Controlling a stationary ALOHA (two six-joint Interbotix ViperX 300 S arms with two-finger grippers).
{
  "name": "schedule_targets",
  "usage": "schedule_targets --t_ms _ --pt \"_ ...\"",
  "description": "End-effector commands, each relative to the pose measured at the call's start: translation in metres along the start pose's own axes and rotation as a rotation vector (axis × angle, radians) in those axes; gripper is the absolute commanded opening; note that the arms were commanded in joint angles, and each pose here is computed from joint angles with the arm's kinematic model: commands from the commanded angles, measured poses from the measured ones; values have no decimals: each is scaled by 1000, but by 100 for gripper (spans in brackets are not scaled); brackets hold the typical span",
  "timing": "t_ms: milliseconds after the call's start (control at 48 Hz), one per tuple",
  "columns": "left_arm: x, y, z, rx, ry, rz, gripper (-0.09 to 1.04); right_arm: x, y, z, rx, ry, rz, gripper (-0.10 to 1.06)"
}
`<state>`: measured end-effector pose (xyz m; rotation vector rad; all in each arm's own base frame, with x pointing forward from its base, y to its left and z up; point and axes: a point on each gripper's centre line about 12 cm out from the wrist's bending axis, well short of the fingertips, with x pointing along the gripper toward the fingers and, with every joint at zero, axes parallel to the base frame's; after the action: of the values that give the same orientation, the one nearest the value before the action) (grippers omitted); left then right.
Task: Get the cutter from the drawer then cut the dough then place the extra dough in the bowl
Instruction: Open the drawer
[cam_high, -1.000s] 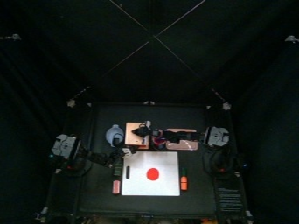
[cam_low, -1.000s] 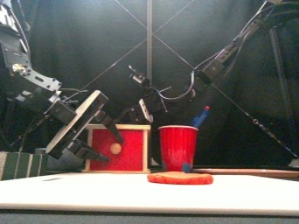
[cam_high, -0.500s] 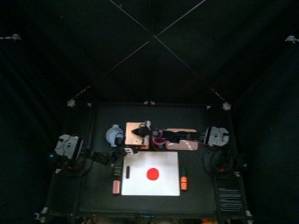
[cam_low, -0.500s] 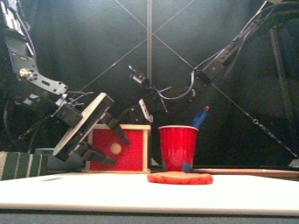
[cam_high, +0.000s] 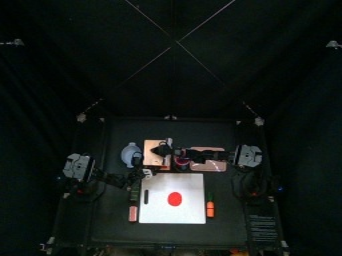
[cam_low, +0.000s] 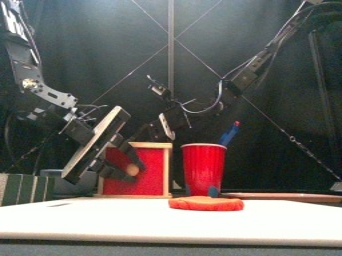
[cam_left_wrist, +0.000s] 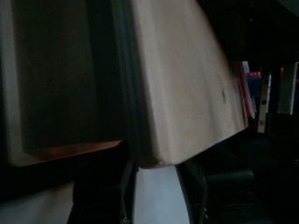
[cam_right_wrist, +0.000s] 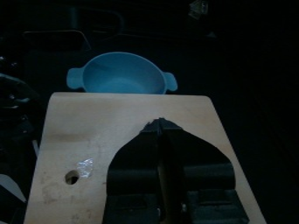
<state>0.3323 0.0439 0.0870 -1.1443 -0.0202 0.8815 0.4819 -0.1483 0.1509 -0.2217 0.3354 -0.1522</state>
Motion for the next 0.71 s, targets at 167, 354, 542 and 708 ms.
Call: schedule_targets --t_ms 167,354,542,708 --pt "-1 -5 0 -10 -1 -14 58 -1 3 1 -4 11 6 -3" --pt "-13 -12 -16 -7 68 -30 57 -2 1 0 -4 21 2 -3" --pt "-24 -19 -29 -5 133 -46 57 -1 0 0 -5 26 -1 -3" --pt "-34 -23 -36 1 164 -68 57 0 -1 3 -5 22 -3 -3"
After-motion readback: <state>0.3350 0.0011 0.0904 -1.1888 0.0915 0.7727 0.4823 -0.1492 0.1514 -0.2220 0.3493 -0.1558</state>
